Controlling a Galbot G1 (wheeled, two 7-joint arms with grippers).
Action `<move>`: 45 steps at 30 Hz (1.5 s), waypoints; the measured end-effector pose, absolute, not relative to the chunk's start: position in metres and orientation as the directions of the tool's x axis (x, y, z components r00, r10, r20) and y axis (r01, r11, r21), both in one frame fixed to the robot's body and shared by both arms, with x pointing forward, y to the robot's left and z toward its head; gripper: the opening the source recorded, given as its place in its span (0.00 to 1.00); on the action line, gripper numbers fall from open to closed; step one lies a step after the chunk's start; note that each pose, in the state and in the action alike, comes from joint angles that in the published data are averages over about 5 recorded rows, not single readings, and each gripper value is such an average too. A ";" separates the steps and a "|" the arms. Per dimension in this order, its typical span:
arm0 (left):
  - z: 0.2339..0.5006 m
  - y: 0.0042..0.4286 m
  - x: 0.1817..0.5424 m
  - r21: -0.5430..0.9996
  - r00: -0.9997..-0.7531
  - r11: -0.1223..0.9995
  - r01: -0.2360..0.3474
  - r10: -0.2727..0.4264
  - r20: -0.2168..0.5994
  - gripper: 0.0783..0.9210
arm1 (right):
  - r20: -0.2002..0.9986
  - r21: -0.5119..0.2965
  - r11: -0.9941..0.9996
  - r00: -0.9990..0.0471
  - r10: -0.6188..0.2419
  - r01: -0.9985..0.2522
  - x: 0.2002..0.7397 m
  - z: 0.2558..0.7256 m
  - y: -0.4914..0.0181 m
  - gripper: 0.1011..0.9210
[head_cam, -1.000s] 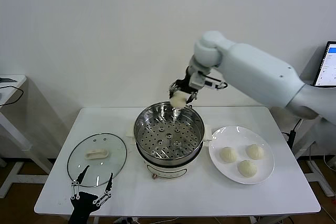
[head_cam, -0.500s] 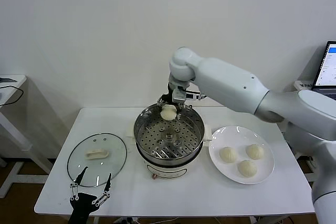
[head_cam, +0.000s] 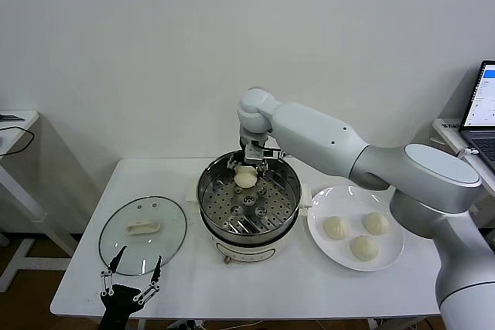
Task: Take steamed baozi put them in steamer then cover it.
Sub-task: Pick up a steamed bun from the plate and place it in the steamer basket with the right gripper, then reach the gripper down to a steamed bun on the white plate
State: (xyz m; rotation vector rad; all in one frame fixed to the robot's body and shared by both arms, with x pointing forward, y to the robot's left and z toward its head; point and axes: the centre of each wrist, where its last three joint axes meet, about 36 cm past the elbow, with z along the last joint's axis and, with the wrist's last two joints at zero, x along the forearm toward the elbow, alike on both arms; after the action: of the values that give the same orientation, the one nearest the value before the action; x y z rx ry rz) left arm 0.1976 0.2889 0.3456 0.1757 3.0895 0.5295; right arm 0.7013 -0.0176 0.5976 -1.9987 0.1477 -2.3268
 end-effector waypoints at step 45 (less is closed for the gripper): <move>0.342 0.290 0.199 0.369 -0.993 0.923 0.112 0.118 0.006 0.88 | 0.972 -0.100 -0.222 -0.048 -0.228 -0.970 0.646 0.558 -0.338 0.88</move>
State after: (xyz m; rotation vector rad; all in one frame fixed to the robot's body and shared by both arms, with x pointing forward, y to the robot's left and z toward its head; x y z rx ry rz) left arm 0.1986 0.2898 0.3422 0.1834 3.0643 0.5865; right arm 0.6464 -0.3385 0.5577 -2.4470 2.1164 -2.1394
